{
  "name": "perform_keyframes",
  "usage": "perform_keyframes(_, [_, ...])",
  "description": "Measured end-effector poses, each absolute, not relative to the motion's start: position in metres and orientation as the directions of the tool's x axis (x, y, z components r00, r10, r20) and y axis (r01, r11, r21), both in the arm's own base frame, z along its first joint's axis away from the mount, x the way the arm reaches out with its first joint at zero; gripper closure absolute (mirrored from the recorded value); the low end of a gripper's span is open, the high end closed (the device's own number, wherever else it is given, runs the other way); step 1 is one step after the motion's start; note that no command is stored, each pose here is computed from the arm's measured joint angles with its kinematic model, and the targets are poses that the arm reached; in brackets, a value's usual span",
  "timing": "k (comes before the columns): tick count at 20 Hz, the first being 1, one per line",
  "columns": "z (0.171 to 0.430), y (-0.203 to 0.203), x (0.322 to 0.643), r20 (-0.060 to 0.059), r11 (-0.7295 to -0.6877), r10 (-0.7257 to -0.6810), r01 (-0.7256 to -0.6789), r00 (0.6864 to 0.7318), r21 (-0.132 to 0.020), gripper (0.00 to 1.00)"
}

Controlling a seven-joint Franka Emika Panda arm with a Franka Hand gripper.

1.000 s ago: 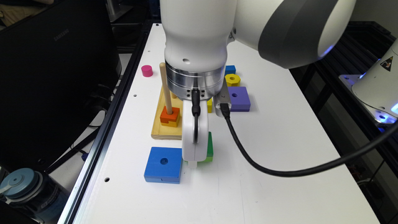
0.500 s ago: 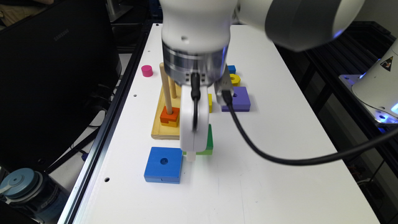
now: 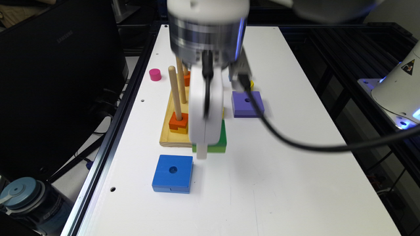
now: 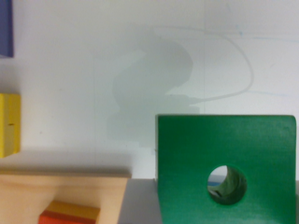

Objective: Pick up green block.

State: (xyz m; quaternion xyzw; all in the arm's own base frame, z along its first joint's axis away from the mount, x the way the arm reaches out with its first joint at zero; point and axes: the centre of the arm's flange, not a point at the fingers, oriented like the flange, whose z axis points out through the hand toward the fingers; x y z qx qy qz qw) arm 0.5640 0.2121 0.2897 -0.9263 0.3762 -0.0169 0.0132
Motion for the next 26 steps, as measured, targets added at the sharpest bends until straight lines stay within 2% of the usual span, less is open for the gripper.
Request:
perform_keyframes(6, [0.291, 0.193, 0.565, 0.015, -0.7163, -0.6977, -0.6972, 0.7162, -0.028, 1.00])
perform_keyframes(9, [0.309, 0.191, 0.565, 0.018, -0.7161, -0.6979, -0.6972, 0.7159, -0.035, 1.00])
perform_keyframes(11, [0.326, 0.191, 0.562, 0.019, -0.7161, -0.6979, -0.6972, 0.7160, -0.033, 1.00])
perform_keyframes(16, [0.331, 0.189, 0.560, 0.015, -0.7158, -0.6982, -0.6975, 0.7157, -0.033, 1.00])
perform_keyframes(18, [0.348, 0.191, 0.562, 0.021, -0.7151, -0.6989, -0.6980, 0.7149, -0.039, 1.00])
perform_keyframes(21, [0.369, 0.190, 0.558, 0.021, -0.7154, -0.6986, -0.6977, 0.7152, -0.038, 1.00])
perform_keyframes(26, [0.372, 0.189, 0.557, 0.018, -0.7162, -0.6977, -0.6968, 0.7162, -0.038, 1.00])
